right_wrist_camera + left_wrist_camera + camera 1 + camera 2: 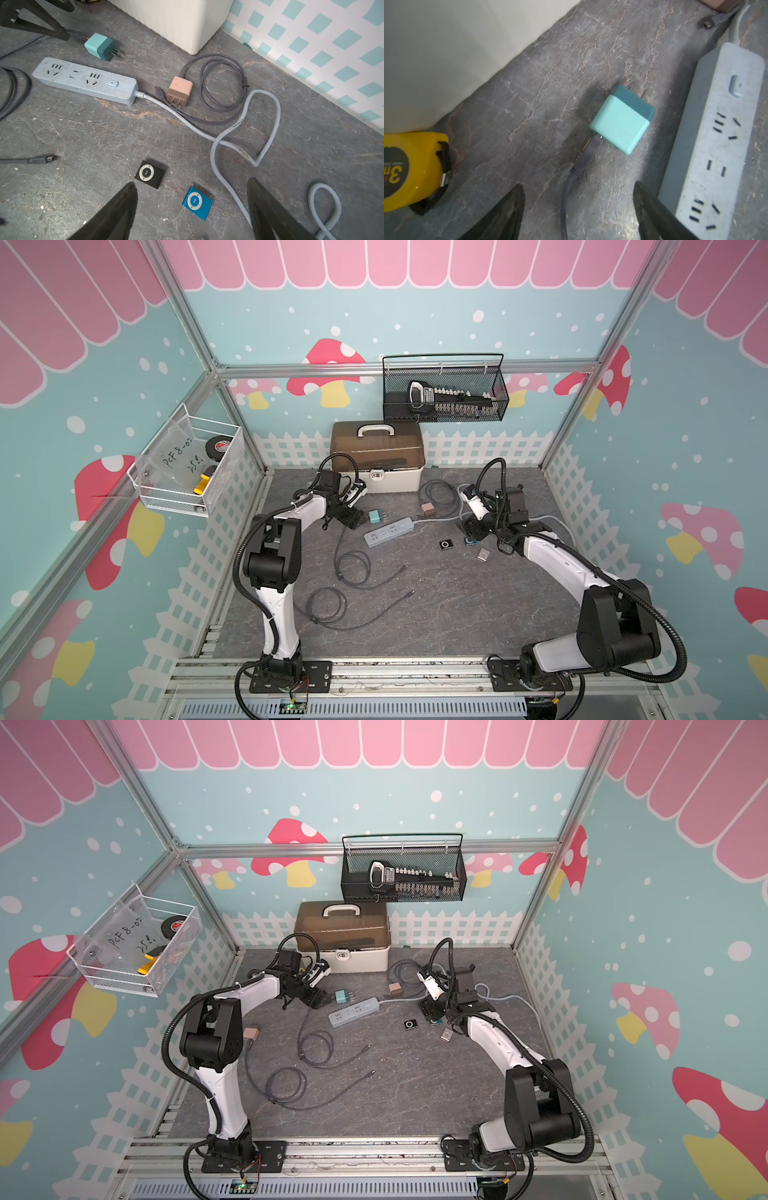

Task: Charge mp3
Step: Pick up the plug from the center of the board.

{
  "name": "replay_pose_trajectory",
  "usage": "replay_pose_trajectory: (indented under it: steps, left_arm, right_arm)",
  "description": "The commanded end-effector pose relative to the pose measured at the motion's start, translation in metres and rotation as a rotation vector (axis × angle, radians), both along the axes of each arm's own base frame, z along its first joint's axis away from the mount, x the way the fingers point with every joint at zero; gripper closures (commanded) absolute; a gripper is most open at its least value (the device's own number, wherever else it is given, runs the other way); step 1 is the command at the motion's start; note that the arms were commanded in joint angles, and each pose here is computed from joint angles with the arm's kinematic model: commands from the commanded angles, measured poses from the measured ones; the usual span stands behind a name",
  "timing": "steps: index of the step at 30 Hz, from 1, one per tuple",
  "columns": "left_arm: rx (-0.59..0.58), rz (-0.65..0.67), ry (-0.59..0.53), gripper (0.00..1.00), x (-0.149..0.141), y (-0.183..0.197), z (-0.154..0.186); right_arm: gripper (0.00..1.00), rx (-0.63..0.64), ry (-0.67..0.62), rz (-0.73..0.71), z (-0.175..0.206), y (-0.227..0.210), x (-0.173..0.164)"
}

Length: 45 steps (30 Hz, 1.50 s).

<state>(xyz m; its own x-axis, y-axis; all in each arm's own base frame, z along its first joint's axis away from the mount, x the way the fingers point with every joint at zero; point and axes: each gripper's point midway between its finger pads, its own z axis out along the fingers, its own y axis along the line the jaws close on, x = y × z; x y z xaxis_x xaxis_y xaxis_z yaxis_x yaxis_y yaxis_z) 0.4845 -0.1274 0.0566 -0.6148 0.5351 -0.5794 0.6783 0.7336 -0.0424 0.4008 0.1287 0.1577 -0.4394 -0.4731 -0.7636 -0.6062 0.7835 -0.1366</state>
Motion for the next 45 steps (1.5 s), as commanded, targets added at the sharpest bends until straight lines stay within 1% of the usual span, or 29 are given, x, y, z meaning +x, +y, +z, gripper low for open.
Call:
replay_pose_trajectory:
  steps: [1, 7, 9, 16, 23, 25, 27, 28, 29, 32, 36, 41, 43, 45]
  left_arm:
    - [-0.02, -0.131, 0.008, 0.19, -0.004, -0.014, -0.005]
    - [-0.011, -0.125, 0.038, 0.21, 0.004, -0.013, -0.017]
    - [-0.008, -0.118, 0.045, 0.23, 0.005, -0.012, -0.019]
    - [0.032, -0.075, 0.071, 0.38, 0.012, -0.009, -0.026]
    - [0.04, -0.059, 0.084, 0.44, 0.011, -0.007, -0.027]
    - [0.032, -0.067, 0.087, 0.49, 0.009, -0.008, -0.024]
    - [0.021, -0.089, 0.107, 0.57, 0.004, -0.011, -0.024]
    - [0.024, -0.091, 0.121, 0.65, 0.002, -0.01, -0.026]
    - [0.024, -0.091, 0.135, 0.68, 0.0, -0.011, -0.028]
    - [0.042, -0.084, 0.168, 0.69, -0.004, -0.01, -0.035]
    - [0.056, -0.094, 0.17, 0.72, -0.008, -0.012, -0.036]
    - [0.086, -0.099, 0.181, 0.82, -0.013, -0.013, -0.04]
    - [0.092, -0.106, 0.178, 0.88, -0.015, -0.015, -0.039]
    - [0.102, -0.108, 0.171, 0.91, -0.016, -0.015, -0.036]
  right_arm:
    - [0.21, -0.004, -0.014, 0.076, 0.005, 0.013, 0.006]
    - [0.22, -0.014, -0.021, 0.1, 0.008, 0.021, 0.015]
    - [0.23, -0.019, -0.023, 0.104, 0.008, 0.023, 0.015]
    - [0.24, -0.034, -0.026, 0.131, 0.008, 0.027, 0.014]
    - [0.26, -0.047, -0.02, 0.156, 0.004, 0.029, 0.011]
    - [0.26, -0.047, -0.021, 0.164, 0.005, 0.03, 0.011]
    - [0.26, -0.049, -0.023, 0.173, 0.005, 0.031, 0.011]
    - [0.26, -0.05, -0.025, 0.178, 0.005, 0.032, 0.01]
    - [0.26, -0.05, -0.026, 0.181, 0.005, 0.032, 0.01]
    - [0.26, -0.051, -0.024, 0.187, 0.005, 0.033, 0.011]
    - [0.27, -0.047, -0.022, 0.196, 0.005, 0.034, 0.01]
    - [0.28, -0.043, -0.02, 0.206, 0.005, 0.036, 0.008]
    - [0.28, -0.042, -0.019, 0.213, 0.004, 0.037, 0.006]
    - [0.29, -0.043, -0.018, 0.218, 0.003, 0.037, 0.006]
